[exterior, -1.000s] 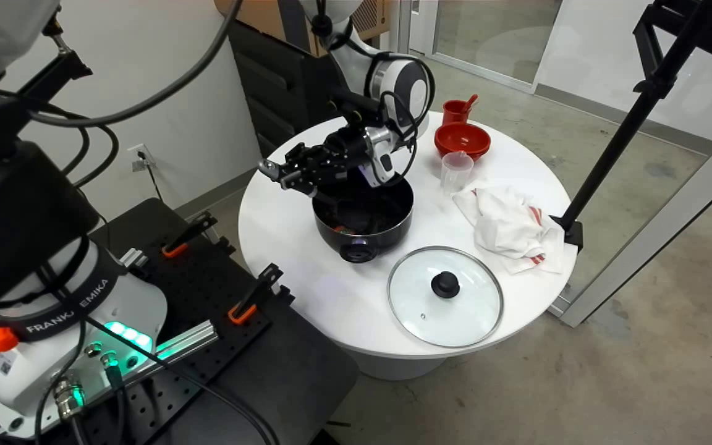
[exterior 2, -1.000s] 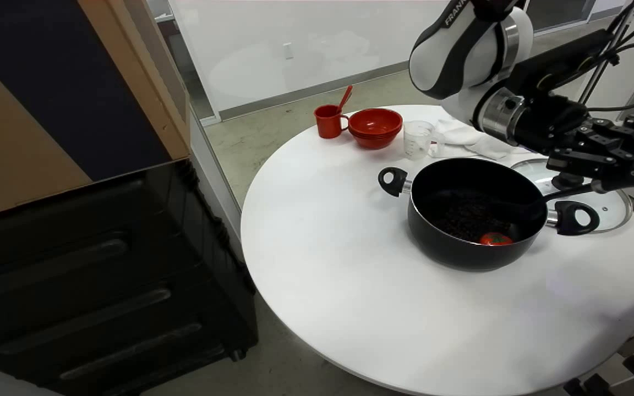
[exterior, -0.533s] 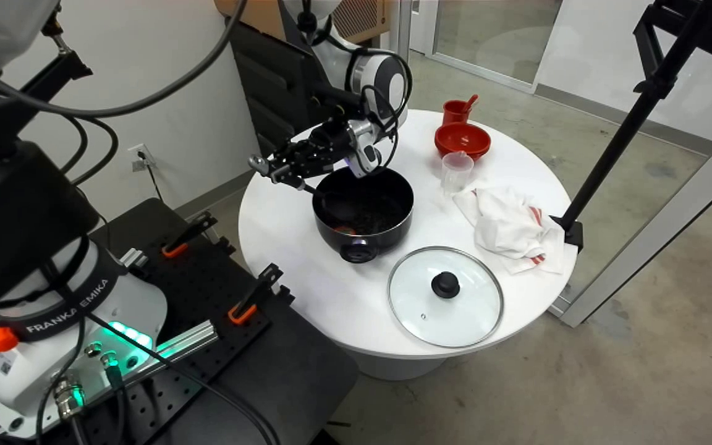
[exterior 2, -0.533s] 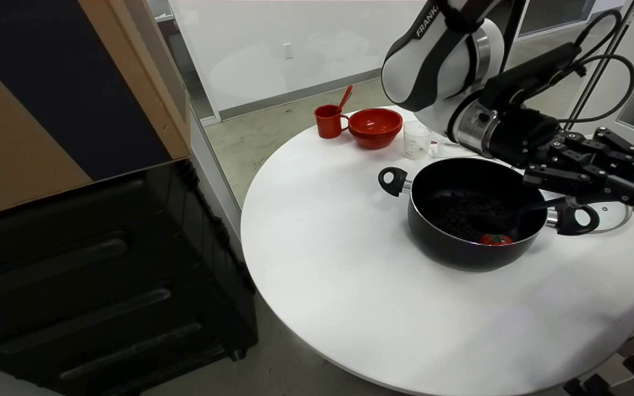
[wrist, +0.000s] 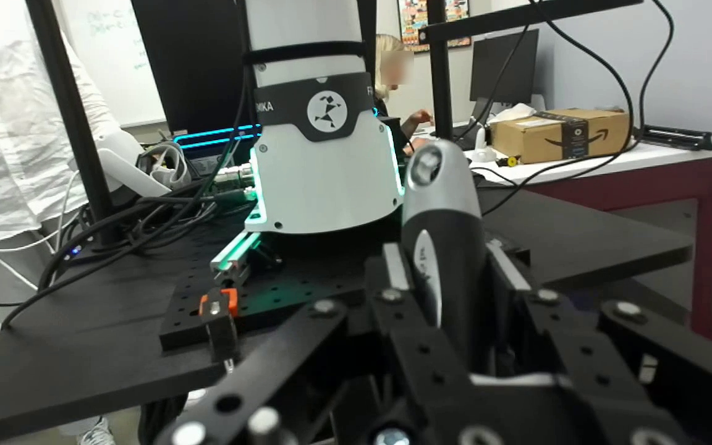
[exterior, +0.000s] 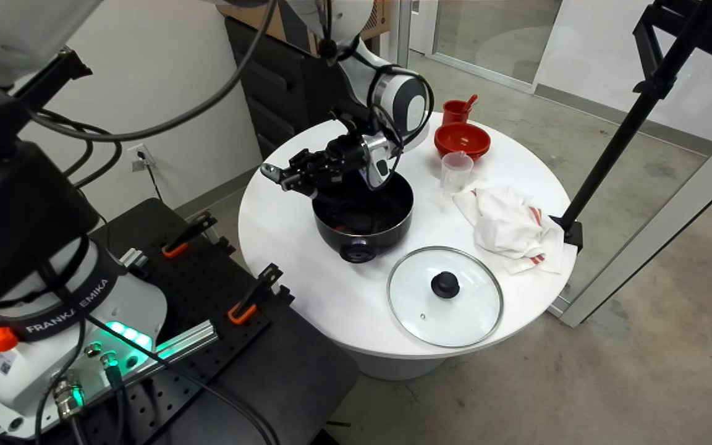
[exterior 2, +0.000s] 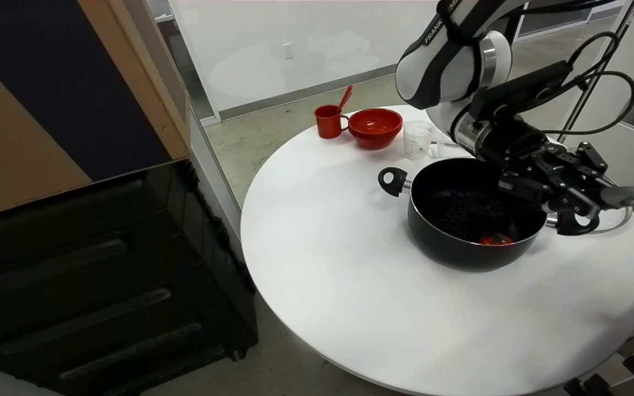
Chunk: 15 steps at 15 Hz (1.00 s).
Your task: Use the black serving spoon in the black pot to stir its contents
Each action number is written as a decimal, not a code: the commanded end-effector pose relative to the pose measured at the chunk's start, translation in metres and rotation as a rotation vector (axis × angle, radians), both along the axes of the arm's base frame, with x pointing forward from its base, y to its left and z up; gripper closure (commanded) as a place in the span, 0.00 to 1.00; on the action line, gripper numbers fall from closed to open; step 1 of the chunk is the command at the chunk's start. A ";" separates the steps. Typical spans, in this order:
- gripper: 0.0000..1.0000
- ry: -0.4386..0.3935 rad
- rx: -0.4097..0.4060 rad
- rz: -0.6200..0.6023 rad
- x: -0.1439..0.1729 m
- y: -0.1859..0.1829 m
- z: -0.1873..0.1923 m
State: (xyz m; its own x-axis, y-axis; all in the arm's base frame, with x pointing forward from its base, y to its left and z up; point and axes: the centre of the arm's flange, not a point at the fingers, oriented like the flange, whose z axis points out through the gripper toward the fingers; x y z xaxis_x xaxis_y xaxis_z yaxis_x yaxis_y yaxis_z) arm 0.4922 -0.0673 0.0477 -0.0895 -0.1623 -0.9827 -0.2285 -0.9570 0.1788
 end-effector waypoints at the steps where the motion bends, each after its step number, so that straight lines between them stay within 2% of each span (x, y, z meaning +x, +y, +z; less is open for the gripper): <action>1: 0.92 0.012 -0.045 -0.055 0.018 -0.006 -0.022; 4: 0.92 0.007 -0.059 -0.081 0.023 -0.009 -0.028; 6: 0.92 -0.008 -0.044 -0.140 0.038 -0.015 -0.027; 10: 0.92 -0.096 -0.003 -0.235 0.078 -0.029 -0.013; 15: 0.92 -0.196 0.030 -0.256 0.105 -0.024 0.007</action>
State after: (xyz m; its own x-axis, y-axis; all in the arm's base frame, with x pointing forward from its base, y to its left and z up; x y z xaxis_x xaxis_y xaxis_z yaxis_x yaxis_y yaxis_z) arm 0.5667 -0.0981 0.0566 0.0542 -0.1442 -0.9881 -0.4820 -0.8704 0.1005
